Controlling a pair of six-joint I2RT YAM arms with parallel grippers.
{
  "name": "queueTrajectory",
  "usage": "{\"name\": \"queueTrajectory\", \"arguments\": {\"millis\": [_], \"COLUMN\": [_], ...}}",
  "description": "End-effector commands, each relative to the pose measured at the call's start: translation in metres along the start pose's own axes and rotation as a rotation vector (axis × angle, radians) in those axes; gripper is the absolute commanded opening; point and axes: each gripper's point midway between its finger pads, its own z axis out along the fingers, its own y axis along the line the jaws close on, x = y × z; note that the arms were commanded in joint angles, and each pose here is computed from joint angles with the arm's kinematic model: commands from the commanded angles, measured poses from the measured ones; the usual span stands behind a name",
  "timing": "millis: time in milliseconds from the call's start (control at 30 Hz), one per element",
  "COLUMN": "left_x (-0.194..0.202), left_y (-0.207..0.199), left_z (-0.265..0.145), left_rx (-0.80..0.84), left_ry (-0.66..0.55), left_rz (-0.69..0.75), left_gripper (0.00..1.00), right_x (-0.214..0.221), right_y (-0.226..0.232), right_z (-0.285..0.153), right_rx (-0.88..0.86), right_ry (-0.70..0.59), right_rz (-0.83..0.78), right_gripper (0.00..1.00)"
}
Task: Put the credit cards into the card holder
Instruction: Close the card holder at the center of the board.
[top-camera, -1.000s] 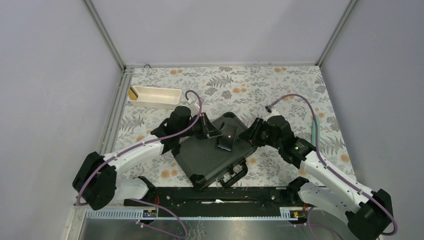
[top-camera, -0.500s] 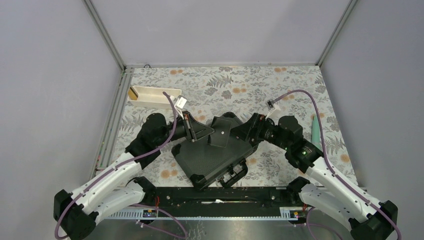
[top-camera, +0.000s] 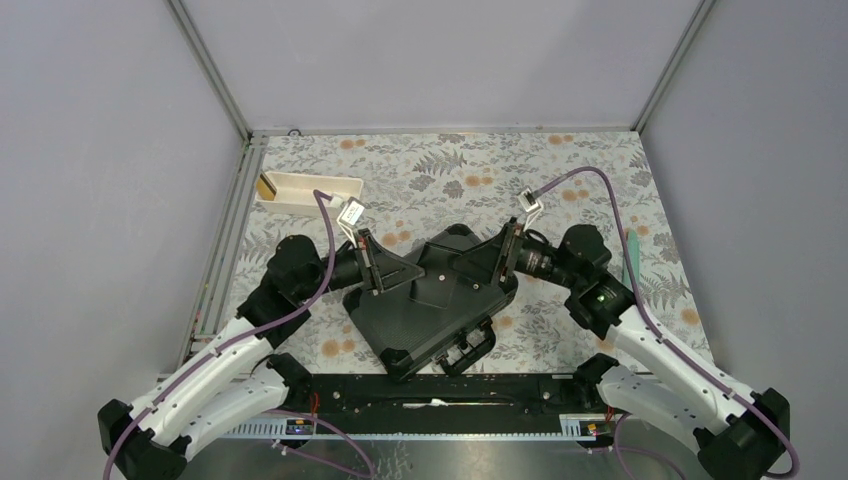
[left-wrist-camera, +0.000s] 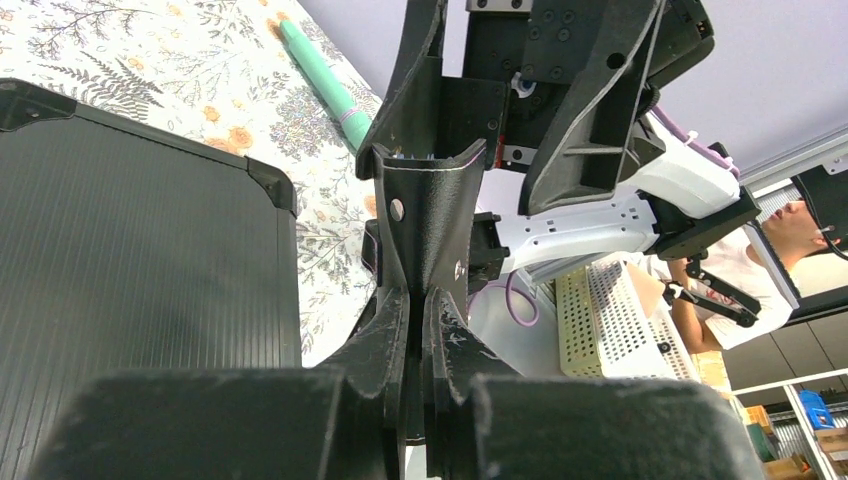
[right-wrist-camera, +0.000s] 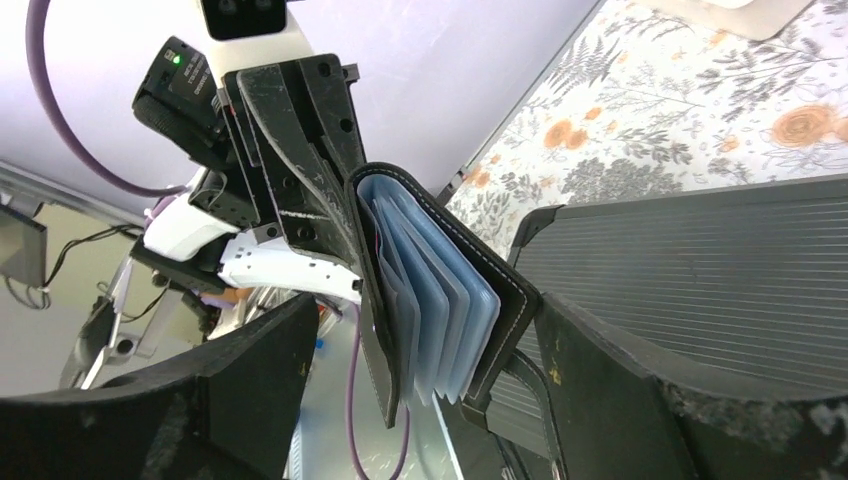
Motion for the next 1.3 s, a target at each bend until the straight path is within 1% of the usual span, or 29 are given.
{"name": "queueTrajectory", "arguments": {"millis": [0,67,200,233,367,400,433,467,500,533,567,600,667,767,867,1033,1100,1167,1200,1267], "left_x": [-0.009,-0.009,-0.008,-0.009,-0.008,-0.008,-0.008,-0.006,-0.005,-0.005,-0.004,-0.002,0.001,0.007,0.011,0.015,0.018,0.020,0.020,0.019], "left_y": [-0.017,-0.017,-0.013,-0.011,-0.006,-0.007,-0.007,-0.008,-0.006,-0.005,-0.005,-0.004,-0.009,-0.023,-0.033,-0.049,-0.047,-0.043,-0.041,-0.039], "left_z": [-0.002,0.000,0.001,0.002,0.003,0.003,0.004,0.005,0.005,0.005,0.004,0.004,0.003,0.000,-0.004,-0.013,-0.013,-0.013,-0.012,-0.011], "left_rx": [0.068,0.070,0.059,0.050,0.027,0.029,0.036,0.039,0.033,0.028,0.025,0.025,0.058,0.141,0.194,0.275,0.265,0.247,0.239,0.229], "left_ry": [-0.034,-0.036,-0.032,-0.035,-0.034,-0.032,-0.024,-0.012,-0.003,-0.002,-0.001,0.004,0.022,0.056,0.073,0.098,0.107,0.109,0.109,0.106], "left_rz": [0.024,0.021,0.015,0.015,0.013,0.013,0.010,0.007,0.009,0.013,0.015,0.016,0.020,0.021,0.031,0.044,0.041,0.037,0.034,0.025], "left_gripper": [0.00,0.00,0.00,0.00,0.00,0.06,0.21,0.42,0.60,0.75,0.82,0.86,0.90,0.90,0.85,0.66,0.55,0.48,0.45,0.44], "right_x": [-0.012,-0.008,-0.007,-0.008,-0.007,-0.007,-0.008,-0.007,-0.007,-0.008,-0.009,-0.009,-0.009,-0.008,-0.006,-0.002,-0.002,-0.001,-0.001,0.001], "right_y": [0.032,0.034,0.035,0.034,0.028,0.026,0.024,0.023,0.024,0.026,0.029,0.034,0.043,0.055,0.064,0.064,0.065,0.066,0.065,0.065], "right_z": [0.007,0.009,0.012,0.012,0.014,0.015,0.016,0.016,0.015,0.014,0.013,0.011,0.008,0.003,-0.001,0.000,0.000,0.000,0.000,0.001], "right_rx": [-0.143,-0.171,-0.188,-0.184,-0.155,-0.150,-0.144,-0.142,-0.146,-0.155,-0.169,-0.193,-0.232,-0.292,-0.340,-0.348,-0.353,-0.355,-0.354,-0.355], "right_ry": [0.016,0.045,0.051,0.050,0.047,0.046,0.042,0.039,0.035,0.030,0.027,0.026,0.028,0.040,0.055,0.082,0.086,0.096,0.102,0.118], "right_rz": [-0.029,-0.007,0.005,0.004,0.012,0.016,0.018,0.020,0.019,0.014,0.009,0.000,-0.016,-0.038,-0.047,-0.040,-0.042,-0.041,-0.043,-0.043], "right_gripper": [0.84,0.78,0.63,0.58,0.30,0.21,0.14,0.07,0.02,0.00,0.00,0.00,0.00,0.00,0.00,0.00,0.00,0.00,0.00,0.00]}}
